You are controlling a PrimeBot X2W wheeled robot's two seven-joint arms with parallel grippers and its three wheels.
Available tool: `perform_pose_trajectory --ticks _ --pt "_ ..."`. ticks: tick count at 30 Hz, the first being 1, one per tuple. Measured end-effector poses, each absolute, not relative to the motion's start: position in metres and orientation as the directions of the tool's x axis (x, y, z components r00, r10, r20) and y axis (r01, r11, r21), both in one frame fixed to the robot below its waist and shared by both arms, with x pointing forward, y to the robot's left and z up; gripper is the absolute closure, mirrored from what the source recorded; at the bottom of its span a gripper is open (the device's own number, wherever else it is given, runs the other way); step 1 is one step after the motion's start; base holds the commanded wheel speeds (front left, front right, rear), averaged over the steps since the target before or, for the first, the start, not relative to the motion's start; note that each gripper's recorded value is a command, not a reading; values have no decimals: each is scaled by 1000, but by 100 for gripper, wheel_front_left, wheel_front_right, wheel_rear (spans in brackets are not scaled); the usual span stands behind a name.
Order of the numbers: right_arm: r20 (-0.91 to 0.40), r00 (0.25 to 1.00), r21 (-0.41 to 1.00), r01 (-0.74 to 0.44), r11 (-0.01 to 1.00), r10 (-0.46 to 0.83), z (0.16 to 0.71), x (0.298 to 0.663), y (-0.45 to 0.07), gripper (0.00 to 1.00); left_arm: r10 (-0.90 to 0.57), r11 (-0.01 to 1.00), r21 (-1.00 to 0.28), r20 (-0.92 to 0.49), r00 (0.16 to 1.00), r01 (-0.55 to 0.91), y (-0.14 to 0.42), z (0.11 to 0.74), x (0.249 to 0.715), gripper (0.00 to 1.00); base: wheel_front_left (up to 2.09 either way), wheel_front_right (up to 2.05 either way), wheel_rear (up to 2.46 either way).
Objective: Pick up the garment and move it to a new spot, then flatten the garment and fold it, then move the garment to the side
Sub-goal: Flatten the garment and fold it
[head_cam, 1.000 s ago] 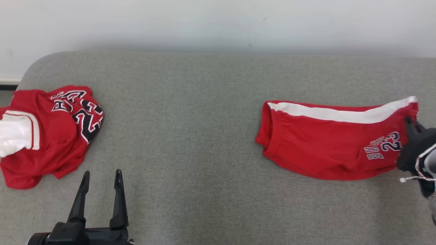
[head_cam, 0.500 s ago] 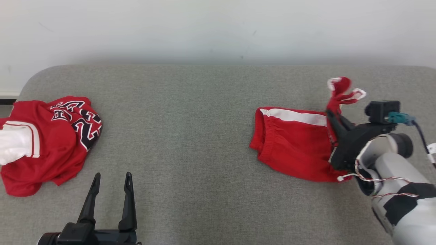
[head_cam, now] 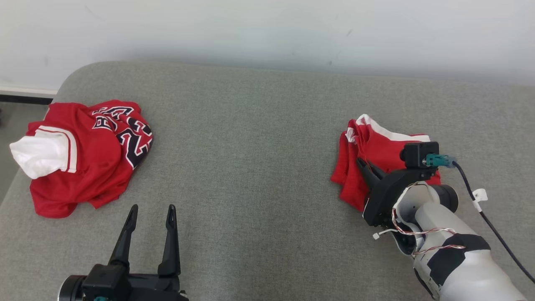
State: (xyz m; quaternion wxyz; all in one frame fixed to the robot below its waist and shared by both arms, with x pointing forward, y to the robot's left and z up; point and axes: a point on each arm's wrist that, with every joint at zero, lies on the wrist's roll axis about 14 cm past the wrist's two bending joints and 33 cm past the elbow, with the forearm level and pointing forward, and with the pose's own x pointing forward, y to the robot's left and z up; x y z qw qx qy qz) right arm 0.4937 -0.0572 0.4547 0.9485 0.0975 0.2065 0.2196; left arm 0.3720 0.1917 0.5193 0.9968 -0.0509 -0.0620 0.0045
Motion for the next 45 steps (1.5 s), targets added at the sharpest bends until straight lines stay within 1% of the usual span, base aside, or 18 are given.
perform_pose_trajectory --ticks 4,6,7,13,14,20,23,29,30,31,32,36,45 --pt "-366 808 286 -374 882 462 443 493 -49 100 24 995 -103 116 993 -12 195 517 373 0 0 0 0" --pt "-352 815 287 -375 882 461 443 496 -47 38 29 995 -102 112 993 -17 196 516 374 0 0 0 0" --pt "-331 823 284 -380 880 462 447 498 -47 0 31 995 -101 110 993 -20 197 515 375 0 0 0 0" --pt "-191 880 265 -380 886 435 480 507 -66 0 24 995 -103 114 993 -12 194 516 377 0 0 0 0" --pt "-191 880 265 -380 886 435 480 507 -66 0 24 995 -103 114 993 -12 194 516 377 0 0 0 0" --pt "-83 934 246 -317 916 346 505 510 -117 0 9 995 -101 124 992 3 190 519 378 0 0 0 0" --pt "-63 957 236 -263 936 284 509 508 -149 0 1 995 -101 127 992 12 187 520 379 0 0 0 0" --pt "-78 983 215 -144 966 164 500 503 -205 0 -8 995 -94 125 992 20 186 519 382 0 0 0 0" --pt "-87 984 214 -132 968 154 496 501 -209 35 -6 996 -93 126 992 18 187 519 382 0 0 0 0" --pt "-100 984 212 -123 969 147 490 499 -211 98 -4 996 -92 126 992 16 187 519 382 0 0 0 0" --pt "-119 982 201 -120 972 146 483 496 -212 100 -3 996 -91 125 992 14 188 519 382 0 0 0 0" --pt "-167 973 191 -129 973 162 463 492 -202 100 7 996 -86 120 993 3 193 517 382 0 0 0 0" --pt "-254 933 162 -218 962 254 430 488 -156 100 34 997 -77 110 993 -26 203 515 378 0 0 0 0"
